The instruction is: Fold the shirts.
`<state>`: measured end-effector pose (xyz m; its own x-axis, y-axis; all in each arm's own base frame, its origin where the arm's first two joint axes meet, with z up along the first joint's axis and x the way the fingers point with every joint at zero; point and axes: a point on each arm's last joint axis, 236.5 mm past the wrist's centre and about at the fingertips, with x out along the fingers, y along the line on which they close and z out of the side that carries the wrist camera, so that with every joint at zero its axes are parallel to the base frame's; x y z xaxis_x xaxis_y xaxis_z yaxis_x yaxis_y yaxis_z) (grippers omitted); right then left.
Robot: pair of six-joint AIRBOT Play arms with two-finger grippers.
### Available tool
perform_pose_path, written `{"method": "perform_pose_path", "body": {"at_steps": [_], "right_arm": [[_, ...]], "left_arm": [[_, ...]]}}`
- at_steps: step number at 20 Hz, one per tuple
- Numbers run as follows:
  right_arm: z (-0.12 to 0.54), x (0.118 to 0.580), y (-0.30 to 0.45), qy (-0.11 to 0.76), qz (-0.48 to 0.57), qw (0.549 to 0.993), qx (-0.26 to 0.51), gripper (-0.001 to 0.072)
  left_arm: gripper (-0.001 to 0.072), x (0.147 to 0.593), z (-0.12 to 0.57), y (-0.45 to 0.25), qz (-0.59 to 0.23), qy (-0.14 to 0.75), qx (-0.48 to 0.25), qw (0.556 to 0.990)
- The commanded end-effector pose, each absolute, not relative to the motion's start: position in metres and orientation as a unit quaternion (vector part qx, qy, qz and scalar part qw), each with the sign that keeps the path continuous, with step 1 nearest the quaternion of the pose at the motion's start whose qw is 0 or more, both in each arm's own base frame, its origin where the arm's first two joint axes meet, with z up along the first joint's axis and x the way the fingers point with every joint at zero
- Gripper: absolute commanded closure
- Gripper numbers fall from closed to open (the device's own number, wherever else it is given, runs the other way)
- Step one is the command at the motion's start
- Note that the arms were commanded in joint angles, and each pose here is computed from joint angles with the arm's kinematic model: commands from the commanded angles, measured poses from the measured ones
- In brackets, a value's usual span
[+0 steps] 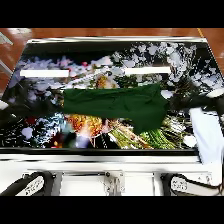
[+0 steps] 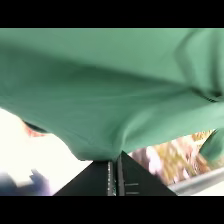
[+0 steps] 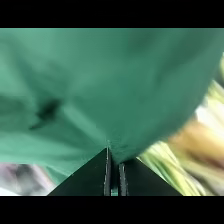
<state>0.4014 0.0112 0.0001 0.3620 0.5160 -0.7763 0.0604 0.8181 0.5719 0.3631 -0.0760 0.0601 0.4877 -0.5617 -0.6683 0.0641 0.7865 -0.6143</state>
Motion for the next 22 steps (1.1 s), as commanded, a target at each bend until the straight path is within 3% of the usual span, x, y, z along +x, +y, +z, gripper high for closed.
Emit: {"method": "perform_pose_path", "body": {"at_steps": [1, 3, 5, 8, 11, 15, 19, 22], "right_arm": [[0.199, 0.432, 0.023, 0.311, 0.195, 0.908, 0.204, 0.0631], [0.359, 0.406, 0.013, 0.096, 0.155, 0.973, 0.14, 0.0631], [0.485, 0.334, 0.009, -0.09, 0.105, 0.987, 0.079, 0.0631], [0.558, 0.229, 0.024, -0.204, 0.063, 0.977, 0.006, 0.0631], [0.55, 0.18, 0.034, -0.186, 0.043, 0.982, 0.0, 0.0631], [0.489, 0.158, 0.032, -0.065, 0.01, 0.998, -0.024, 0.0631], [0.446, 0.156, 0.031, 0.026, 0.006, 0.999, -0.031, 0.0631], [0.404, 0.18, 0.029, 0.122, 0.026, 0.992, -0.016, 0.0631]], "left_arm": [[0.0668, 0.386, 0.237, -0.062, -0.212, 0.286, -0.14, 0.924], [0.0668, 0.362, 0.373, -0.066, -0.216, 0.134, -0.062, 0.965], [0.0667, 0.311, 0.481, -0.077, -0.216, 0.004, 0.006, 0.976], [0.0668, 0.243, 0.557, -0.093, -0.213, -0.099, 0.052, 0.971], [0.0668, 0.205, 0.555, -0.095, -0.193, -0.089, 0.079, 0.974], [0.0669, 0.17, 0.509, -0.048, -0.072, 0.01, 0.093, 0.993], [0.0669, 0.154, 0.45, -0.042, -0.066, 0.13, 0.091, 0.985], [0.0668, 0.176, 0.384, -0.036, -0.082, 0.243, 0.067, 0.964]]}}
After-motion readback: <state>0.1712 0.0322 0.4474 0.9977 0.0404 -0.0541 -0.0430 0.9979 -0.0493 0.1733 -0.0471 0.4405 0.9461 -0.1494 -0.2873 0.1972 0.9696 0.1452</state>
